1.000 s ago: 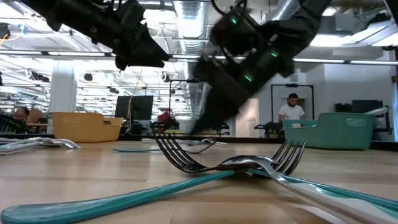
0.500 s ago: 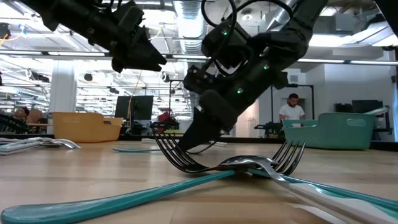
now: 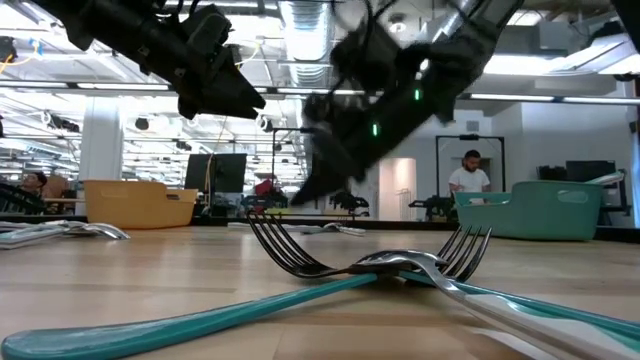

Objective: Sort silverware by color (type)
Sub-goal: Put the blue fork into the yellow bin

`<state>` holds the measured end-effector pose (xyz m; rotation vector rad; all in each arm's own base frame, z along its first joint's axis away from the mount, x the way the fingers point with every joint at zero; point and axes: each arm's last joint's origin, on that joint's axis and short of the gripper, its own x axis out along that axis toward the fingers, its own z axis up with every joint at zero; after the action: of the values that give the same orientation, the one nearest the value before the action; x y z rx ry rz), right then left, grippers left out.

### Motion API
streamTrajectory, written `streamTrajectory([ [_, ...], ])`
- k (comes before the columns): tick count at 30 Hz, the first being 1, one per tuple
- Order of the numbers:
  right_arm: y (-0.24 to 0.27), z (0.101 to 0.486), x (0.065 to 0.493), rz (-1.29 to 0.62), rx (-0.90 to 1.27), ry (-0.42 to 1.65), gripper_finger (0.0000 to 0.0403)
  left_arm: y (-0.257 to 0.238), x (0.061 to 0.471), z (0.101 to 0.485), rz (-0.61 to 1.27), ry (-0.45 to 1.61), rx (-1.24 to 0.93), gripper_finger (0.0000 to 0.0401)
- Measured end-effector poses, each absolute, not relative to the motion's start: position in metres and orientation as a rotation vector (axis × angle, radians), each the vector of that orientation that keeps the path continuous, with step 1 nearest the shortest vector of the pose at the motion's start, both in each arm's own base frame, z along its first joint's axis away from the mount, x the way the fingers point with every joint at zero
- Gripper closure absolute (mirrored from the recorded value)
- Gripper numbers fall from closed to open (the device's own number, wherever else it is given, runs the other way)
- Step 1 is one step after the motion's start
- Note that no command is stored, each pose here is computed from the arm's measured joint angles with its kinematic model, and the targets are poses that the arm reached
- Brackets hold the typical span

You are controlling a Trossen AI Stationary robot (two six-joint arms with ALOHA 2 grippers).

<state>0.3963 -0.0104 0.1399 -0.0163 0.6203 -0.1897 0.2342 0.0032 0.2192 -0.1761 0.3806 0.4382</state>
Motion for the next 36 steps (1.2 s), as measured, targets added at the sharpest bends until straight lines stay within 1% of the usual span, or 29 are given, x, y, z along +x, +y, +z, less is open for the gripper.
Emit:
streamTrajectory([
  [3,-0.019,0.164,0.394,-0.286,-0.040,0.543,0.0396,0.004,0.231,0.219,0.487,0.383,-0.225,0.0227],
  [8,-0.033,0.187,0.388,-0.470,-0.076,0.478,0.0396,0.009,0.209,0.227,0.695,0.346,-0.323,0.0227],
  [12,-0.042,0.199,0.387,-0.566,-0.111,0.365,0.0396,0.009,0.193,0.238,0.744,0.300,-0.363,0.0227],
  [16,-0.038,0.205,0.395,-0.547,-0.187,0.192,0.0396,0.012,0.190,0.242,0.769,0.269,-0.350,0.0227],
  [19,-0.029,0.206,0.398,-0.523,-0.246,0.132,0.0396,0.013,0.194,0.245,0.758,0.236,-0.330,0.0227],
  [27,-0.019,0.208,0.399,-0.498,-0.323,0.122,0.0396,0.012,0.207,0.260,0.661,0.111,-0.251,0.0227],
  [33,-0.017,0.209,0.399,-0.491,-0.345,0.124,0.0396,0.012,0.208,0.264,0.653,0.082,-0.227,0.0227],
  [36,-0.014,0.209,0.400,-0.483,-0.354,0.125,0.0396,0.012,0.208,0.264,0.679,0.079,-0.220,0.0235],
])
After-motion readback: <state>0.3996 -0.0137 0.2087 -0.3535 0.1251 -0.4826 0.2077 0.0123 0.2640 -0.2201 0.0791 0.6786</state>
